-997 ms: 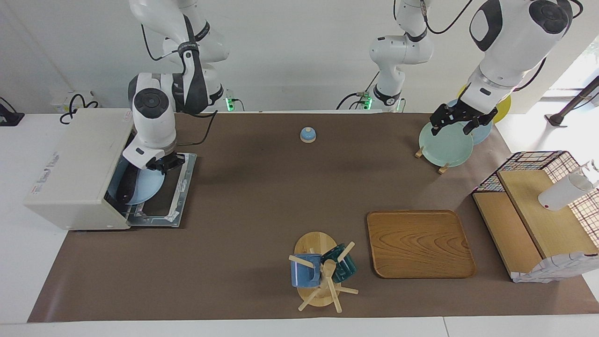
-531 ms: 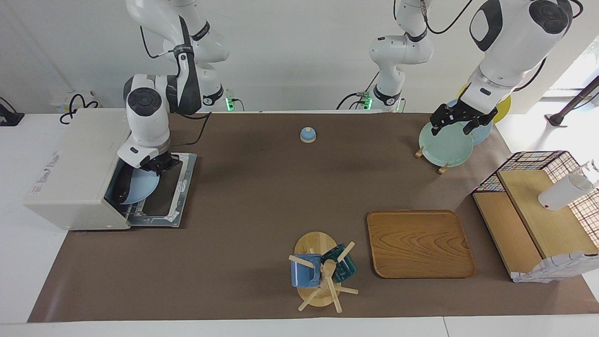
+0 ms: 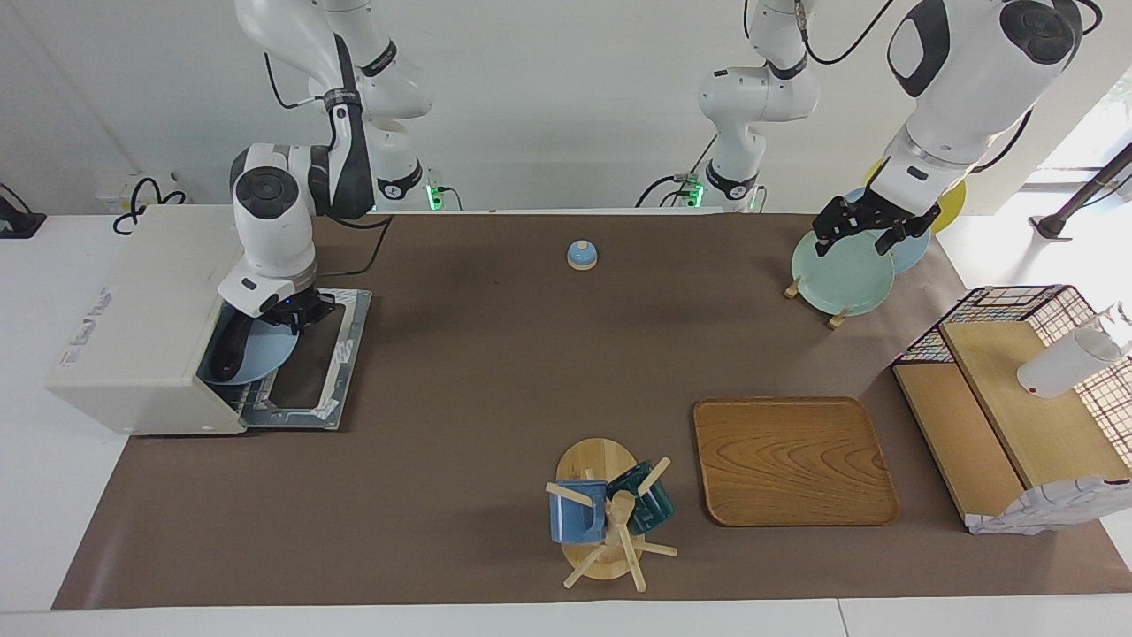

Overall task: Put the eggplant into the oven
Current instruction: 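Push the plate into the oven with the right gripper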

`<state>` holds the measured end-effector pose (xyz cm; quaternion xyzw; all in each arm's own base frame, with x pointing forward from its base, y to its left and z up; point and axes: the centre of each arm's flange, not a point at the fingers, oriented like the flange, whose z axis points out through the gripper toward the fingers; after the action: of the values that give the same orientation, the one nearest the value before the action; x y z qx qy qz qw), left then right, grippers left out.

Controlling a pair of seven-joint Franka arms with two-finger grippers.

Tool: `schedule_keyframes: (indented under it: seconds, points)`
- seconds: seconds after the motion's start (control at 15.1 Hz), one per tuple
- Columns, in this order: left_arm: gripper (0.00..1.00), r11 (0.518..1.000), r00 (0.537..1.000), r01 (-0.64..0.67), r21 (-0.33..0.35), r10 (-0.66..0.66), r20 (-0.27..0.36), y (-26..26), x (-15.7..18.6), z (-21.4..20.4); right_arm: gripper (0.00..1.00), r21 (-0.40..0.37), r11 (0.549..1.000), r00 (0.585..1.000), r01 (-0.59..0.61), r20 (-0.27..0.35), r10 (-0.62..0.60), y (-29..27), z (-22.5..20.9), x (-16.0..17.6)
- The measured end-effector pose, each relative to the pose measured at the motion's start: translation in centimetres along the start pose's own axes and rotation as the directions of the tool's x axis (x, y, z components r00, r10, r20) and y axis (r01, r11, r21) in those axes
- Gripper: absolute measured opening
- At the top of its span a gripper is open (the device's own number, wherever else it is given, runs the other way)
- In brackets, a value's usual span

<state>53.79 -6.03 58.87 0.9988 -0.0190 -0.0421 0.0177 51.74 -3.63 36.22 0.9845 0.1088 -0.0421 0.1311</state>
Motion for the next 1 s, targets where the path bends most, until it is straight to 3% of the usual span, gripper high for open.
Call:
schedule_keyframes:
  seconds: [0.2,0.6,0.86,1.0]
  points:
    - [1.00,1.000,1.000,0.000,0.000,0.000,0.000,0.0,0.0,0.0,0.25,0.003,1.000,1.000,-0.003,-0.004,0.003,0.1,0.6,-0.2]
    - [1.00,1.000,1.000,0.000,0.000,0.000,0.000,0.0,0.0,0.0,0.28,-0.012,1.000,1.000,0.002,0.011,-0.001,0.1,-2.5,0.6]
    - [1.00,1.000,1.000,0.000,0.000,0.000,0.000,0.0,0.0,0.0,0.19,0.034,0.999,0.998,0.041,-0.053,-0.040,-4.2,-6.0,2.6]
    - [1.00,1.000,1.000,0.000,0.000,0.000,0.000,0.0,0.0,0.0,0.01,0.043,0.998,0.996,0.043,-0.076,-0.039,-6.9,-5.8,3.5]
